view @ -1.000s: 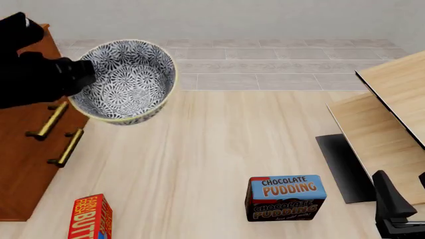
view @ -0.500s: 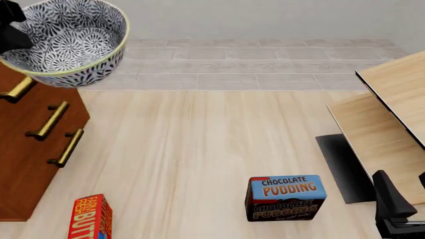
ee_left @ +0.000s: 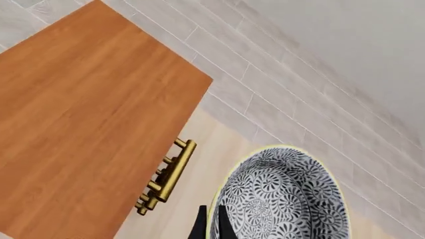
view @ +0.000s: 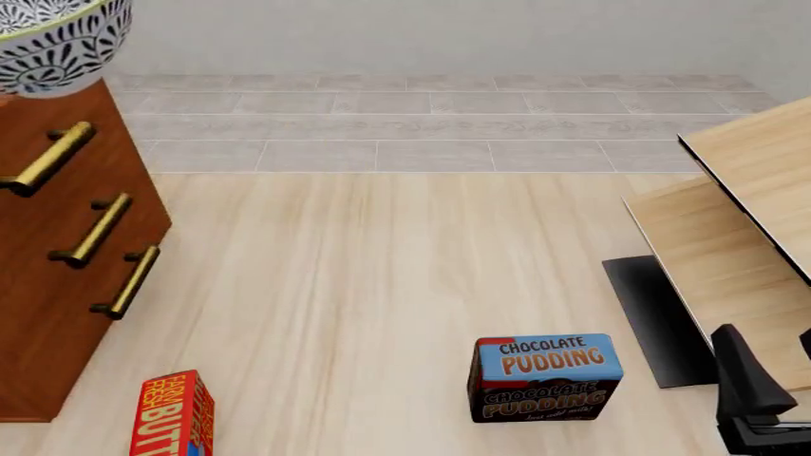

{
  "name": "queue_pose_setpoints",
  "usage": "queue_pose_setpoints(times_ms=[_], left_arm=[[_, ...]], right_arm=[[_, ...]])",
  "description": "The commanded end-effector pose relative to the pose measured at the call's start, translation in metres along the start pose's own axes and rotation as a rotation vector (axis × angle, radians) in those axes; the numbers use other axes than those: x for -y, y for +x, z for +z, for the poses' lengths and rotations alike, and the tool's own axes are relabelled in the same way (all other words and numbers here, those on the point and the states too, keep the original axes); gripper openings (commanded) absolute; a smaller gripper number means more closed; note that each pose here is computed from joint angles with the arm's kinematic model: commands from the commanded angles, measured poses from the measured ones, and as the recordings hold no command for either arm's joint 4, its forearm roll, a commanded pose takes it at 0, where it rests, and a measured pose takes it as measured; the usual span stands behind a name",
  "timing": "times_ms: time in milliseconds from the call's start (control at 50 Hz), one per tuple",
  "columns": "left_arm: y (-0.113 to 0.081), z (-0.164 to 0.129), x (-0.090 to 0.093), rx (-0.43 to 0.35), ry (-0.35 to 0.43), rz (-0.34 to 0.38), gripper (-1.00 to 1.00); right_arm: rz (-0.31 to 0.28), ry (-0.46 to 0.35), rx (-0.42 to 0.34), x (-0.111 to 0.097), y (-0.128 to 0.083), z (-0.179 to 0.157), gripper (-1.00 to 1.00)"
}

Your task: Close the top drawer of the cabinet and put the bowl on top of it.

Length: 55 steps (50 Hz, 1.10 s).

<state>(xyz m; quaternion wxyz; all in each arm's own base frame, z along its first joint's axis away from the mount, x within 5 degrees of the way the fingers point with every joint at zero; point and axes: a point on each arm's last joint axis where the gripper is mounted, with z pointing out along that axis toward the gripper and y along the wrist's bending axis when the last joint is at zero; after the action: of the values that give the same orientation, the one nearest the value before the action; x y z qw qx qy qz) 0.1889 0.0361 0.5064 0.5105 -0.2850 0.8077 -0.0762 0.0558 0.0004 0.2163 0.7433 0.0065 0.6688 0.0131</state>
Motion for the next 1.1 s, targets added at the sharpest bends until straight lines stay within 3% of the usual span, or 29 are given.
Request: queue_pose_setpoints(times_ms=[20,280,680,920,1100], left_arm=[[-0.02,-0.001,-0.015,0.046,-0.089,-0.079,-1.0],[-0.045,-0.003,-0.033,0.122,-0.18,-0.174,-1.0],[-0.059,0.012,-0.069,0.152,-0.314,-0.314,-1.0],[-0.065,0.031,-0.093,0.139,-0.383,-0.349,-1.0],[-0.063,0.037,-0.1,0.13,-0.4,-0.359,-1.0]], right_arm=[[0.006,0.004,0.001,0.0,0.0,0.0,1.0],[0.009,0.006,0.002,0.0,0.0,0.0,1.0],[0.005,0.004,0.001,0.0,0.0,0.0,1.0],[0.0,0.001,-0.001,0.0,0.0,0.0,1.0],[-0.003,-0.001,-0.003,0.0,0.0,0.0,1.0]])
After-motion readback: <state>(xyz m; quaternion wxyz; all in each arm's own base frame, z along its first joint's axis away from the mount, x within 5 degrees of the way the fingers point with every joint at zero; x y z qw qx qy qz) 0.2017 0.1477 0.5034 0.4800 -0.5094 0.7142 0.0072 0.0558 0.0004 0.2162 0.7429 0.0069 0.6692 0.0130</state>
